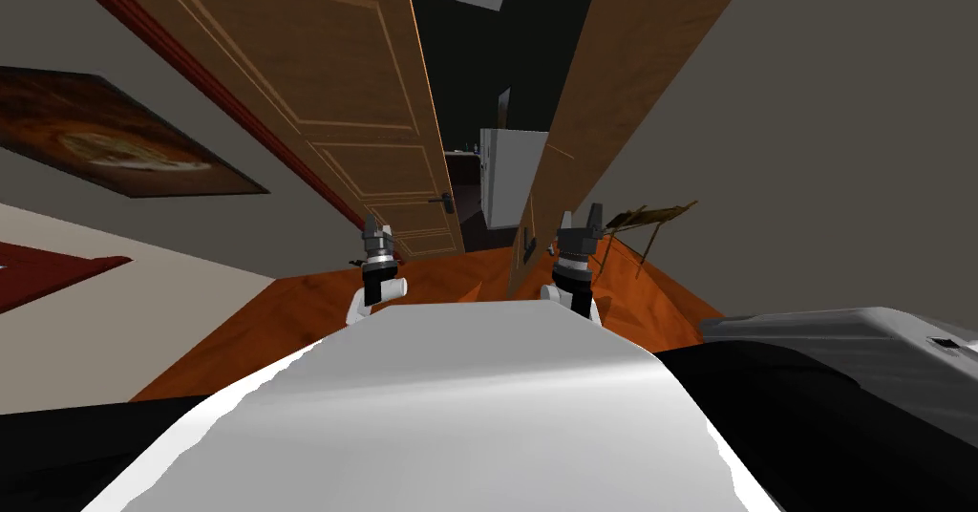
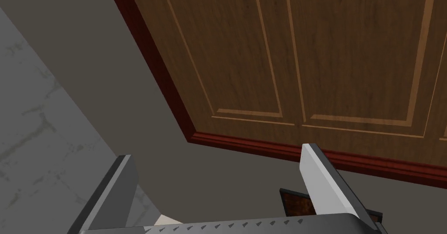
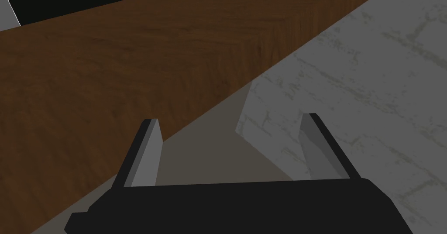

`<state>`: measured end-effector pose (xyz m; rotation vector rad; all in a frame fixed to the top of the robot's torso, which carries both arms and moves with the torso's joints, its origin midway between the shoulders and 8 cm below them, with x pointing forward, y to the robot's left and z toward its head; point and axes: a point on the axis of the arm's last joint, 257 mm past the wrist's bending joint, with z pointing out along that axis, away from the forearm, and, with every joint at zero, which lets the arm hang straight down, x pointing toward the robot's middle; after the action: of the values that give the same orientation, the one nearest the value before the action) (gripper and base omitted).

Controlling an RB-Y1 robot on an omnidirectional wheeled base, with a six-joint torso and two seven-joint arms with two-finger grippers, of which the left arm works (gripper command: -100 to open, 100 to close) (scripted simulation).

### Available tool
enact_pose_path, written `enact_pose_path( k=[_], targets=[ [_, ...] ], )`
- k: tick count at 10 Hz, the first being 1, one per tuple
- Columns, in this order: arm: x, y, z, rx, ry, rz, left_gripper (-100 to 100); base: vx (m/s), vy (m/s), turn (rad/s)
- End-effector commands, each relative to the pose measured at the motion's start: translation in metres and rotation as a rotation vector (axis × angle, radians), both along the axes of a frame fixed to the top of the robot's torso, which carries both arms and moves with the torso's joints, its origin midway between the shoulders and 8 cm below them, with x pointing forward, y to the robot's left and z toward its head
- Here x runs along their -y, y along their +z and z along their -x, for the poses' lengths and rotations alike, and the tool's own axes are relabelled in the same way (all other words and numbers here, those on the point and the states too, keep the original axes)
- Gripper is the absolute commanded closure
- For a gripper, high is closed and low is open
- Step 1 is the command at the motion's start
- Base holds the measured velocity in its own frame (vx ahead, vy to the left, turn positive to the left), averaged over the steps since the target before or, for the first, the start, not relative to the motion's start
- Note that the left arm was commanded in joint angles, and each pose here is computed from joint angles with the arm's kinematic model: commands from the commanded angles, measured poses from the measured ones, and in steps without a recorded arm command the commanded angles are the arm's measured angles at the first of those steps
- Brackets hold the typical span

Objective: Pull the door open

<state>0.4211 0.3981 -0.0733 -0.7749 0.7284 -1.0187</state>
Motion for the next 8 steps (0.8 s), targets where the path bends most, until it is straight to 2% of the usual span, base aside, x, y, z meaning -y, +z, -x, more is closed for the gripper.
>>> enact_pose_path(
  k=[1,2,3,6,7,8],
  targets=[
    [-0.014,-0.012,-0.007,-0.028,0.031,0.006,-100,0.085,0.061,-0.217],
    [-0.014,-0.014,-0.007,-0.032,0.032,0.007,-100,0.058,0.038,-0.065],
    [-0.023,-0.021,-0.011,-0.048,0.050,0.013,-100,0.048,0.022,-0.092],
    [-0.048,-0.042,-0.023,-0.096,0.105,0.036,-100,0.083,0.058,-0.208],
    [-0.048,-0.042,-0.023,-0.096,0.105,0.036,-100,0.055,0.049,-0.040],
    [-0.056,-0.049,-0.027,-0.112,0.122,0.046,-100,0.041,0.038,-0.081]
  ],
)
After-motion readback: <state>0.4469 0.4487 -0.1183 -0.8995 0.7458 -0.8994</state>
